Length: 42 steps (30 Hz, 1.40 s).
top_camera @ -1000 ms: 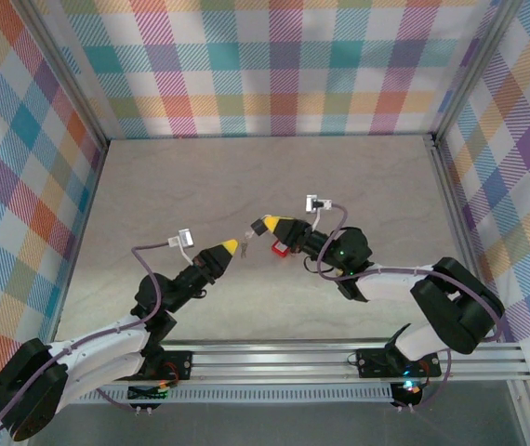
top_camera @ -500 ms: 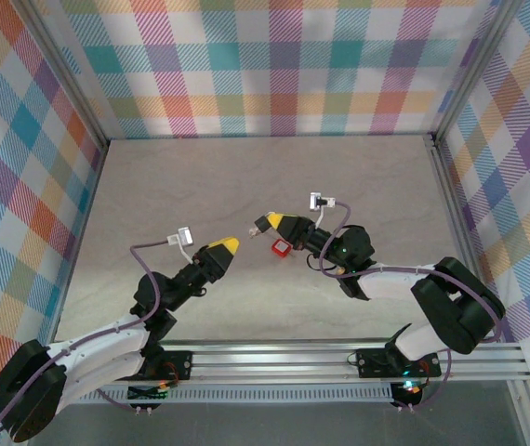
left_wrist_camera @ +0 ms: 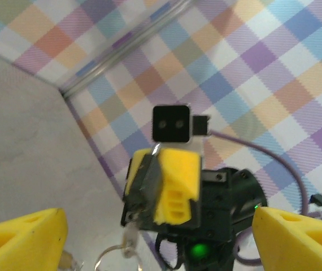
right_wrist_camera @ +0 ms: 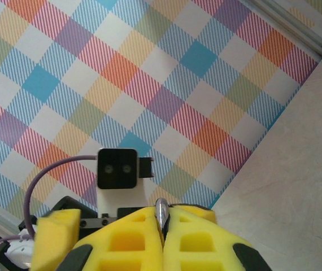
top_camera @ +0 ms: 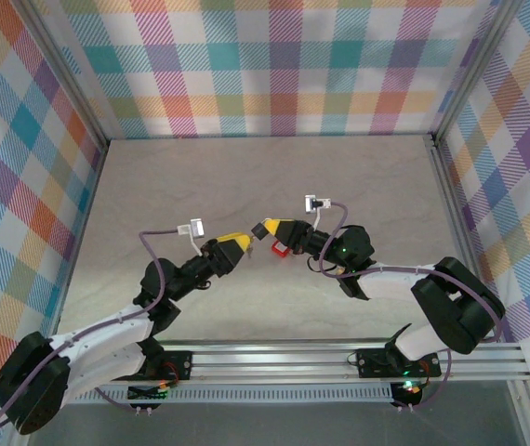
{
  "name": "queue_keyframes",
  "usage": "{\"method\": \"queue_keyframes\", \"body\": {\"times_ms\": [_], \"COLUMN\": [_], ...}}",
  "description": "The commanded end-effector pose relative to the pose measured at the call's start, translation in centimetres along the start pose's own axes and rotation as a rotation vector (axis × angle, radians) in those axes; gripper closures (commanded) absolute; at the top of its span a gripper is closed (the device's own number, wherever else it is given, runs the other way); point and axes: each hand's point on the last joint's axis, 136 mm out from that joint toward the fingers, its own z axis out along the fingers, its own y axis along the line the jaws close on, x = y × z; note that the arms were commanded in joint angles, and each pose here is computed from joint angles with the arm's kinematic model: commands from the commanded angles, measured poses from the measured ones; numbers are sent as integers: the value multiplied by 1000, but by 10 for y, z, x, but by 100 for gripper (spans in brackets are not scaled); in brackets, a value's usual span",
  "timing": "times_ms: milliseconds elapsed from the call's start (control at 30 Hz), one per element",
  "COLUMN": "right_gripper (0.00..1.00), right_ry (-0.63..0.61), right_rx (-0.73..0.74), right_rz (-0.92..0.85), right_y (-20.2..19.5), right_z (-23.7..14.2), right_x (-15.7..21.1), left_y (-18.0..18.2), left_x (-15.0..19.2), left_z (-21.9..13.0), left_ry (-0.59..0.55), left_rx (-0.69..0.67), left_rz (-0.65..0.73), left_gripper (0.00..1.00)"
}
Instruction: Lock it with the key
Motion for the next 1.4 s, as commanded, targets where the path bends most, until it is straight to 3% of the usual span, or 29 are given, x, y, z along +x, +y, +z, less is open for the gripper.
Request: {"method": "queue_keyframes", "body": {"times_ms": [0, 633, 1100, 1367], "right_gripper": [100, 100, 100, 100], "right_ry": [-18, -9, -5, 15], "right_rx": [-93, -80, -90, -112], "right_rz": [-48, -44, -39, -42], "right_y": [27, 21, 24, 31], "right_z": [7, 7, 8, 8], "right_x": [-12, -8, -9, -7], "left_y": [-23, -23, -24, -17], "left_x": [-5, -6, 0, -4], "left_z": [8, 9, 8, 8], "left_ry": [12, -3, 39, 28], "left_rx": [110, 175, 188, 171], "left_rz": [-8, -71, -74, -70], "left_gripper": [20, 43, 73, 77]}}
